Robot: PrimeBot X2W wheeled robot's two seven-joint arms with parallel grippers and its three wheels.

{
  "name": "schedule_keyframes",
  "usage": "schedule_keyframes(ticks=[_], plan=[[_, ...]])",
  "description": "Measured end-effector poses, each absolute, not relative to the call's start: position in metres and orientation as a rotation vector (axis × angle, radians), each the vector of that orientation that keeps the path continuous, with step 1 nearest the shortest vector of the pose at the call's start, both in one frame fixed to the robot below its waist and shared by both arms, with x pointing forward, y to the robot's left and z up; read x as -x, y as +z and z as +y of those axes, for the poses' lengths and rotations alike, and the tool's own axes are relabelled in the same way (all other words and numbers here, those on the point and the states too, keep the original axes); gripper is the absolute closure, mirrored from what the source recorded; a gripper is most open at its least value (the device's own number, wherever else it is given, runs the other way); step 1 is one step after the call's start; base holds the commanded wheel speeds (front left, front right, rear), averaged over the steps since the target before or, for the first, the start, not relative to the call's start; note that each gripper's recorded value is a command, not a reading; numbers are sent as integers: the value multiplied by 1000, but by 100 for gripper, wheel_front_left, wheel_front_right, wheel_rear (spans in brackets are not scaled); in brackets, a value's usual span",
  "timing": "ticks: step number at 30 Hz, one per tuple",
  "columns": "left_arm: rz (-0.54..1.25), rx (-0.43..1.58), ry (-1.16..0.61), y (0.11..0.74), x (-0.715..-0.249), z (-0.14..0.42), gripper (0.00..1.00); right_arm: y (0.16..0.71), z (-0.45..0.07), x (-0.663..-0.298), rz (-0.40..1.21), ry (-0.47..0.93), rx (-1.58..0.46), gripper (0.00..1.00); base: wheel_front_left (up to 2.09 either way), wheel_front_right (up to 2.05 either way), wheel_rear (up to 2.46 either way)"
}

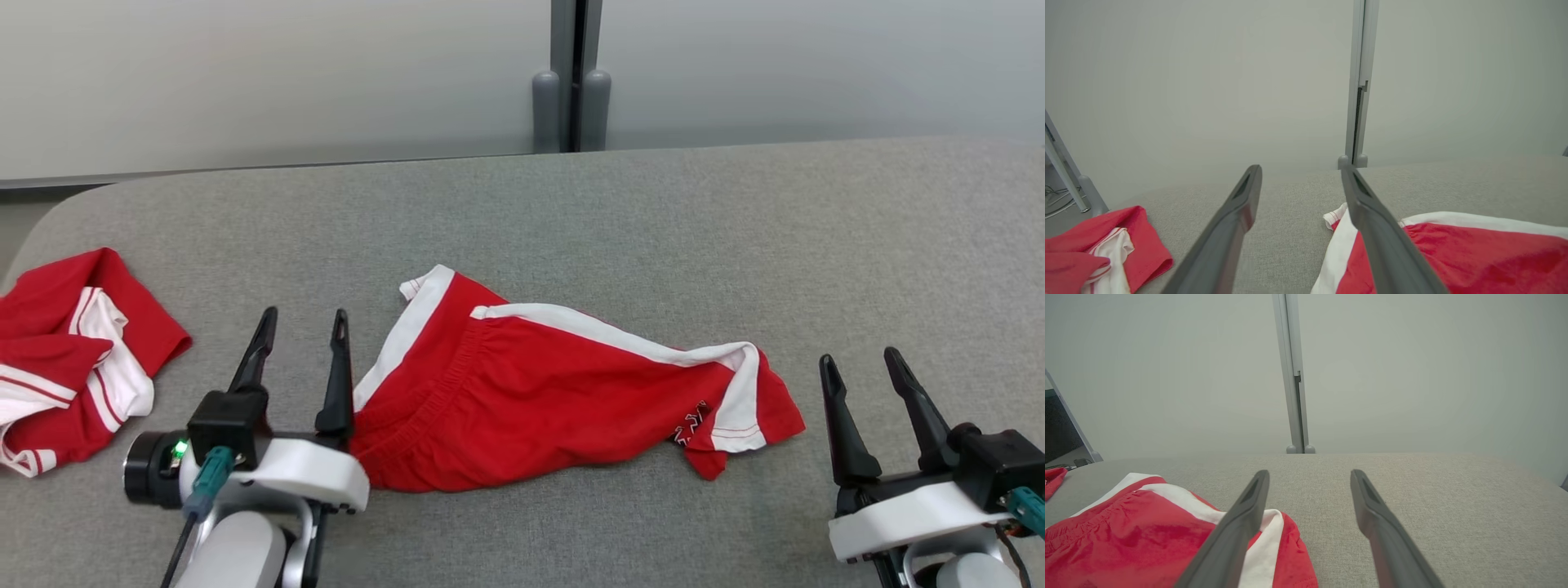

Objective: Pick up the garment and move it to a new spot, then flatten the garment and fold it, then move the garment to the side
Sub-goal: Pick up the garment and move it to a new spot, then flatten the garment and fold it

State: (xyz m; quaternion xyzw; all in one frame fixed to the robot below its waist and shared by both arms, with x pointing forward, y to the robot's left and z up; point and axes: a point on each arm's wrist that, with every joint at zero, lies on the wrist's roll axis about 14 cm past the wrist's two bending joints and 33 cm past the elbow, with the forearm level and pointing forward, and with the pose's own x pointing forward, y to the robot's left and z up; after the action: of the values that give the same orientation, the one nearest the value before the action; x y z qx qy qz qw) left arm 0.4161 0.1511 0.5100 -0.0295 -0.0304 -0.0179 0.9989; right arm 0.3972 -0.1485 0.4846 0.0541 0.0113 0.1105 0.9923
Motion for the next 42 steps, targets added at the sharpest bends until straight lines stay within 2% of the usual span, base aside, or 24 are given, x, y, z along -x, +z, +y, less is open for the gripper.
schedule_keyframes(ticks=[13, 25, 42], plan=[[-5, 83, -9, 492, -380, 191, 0, 489, -145, -379, 34, 235, -98, 0, 0, 0, 0], [5, 66, -24, 488, -365, 194, 0, 489, -147, -362, 55, 221, -100, 0, 0, 0, 0], [29, 61, -23, 480, -361, 191, 0, 490, -148, -360, 61, 215, -96, 0, 0, 0, 0]])
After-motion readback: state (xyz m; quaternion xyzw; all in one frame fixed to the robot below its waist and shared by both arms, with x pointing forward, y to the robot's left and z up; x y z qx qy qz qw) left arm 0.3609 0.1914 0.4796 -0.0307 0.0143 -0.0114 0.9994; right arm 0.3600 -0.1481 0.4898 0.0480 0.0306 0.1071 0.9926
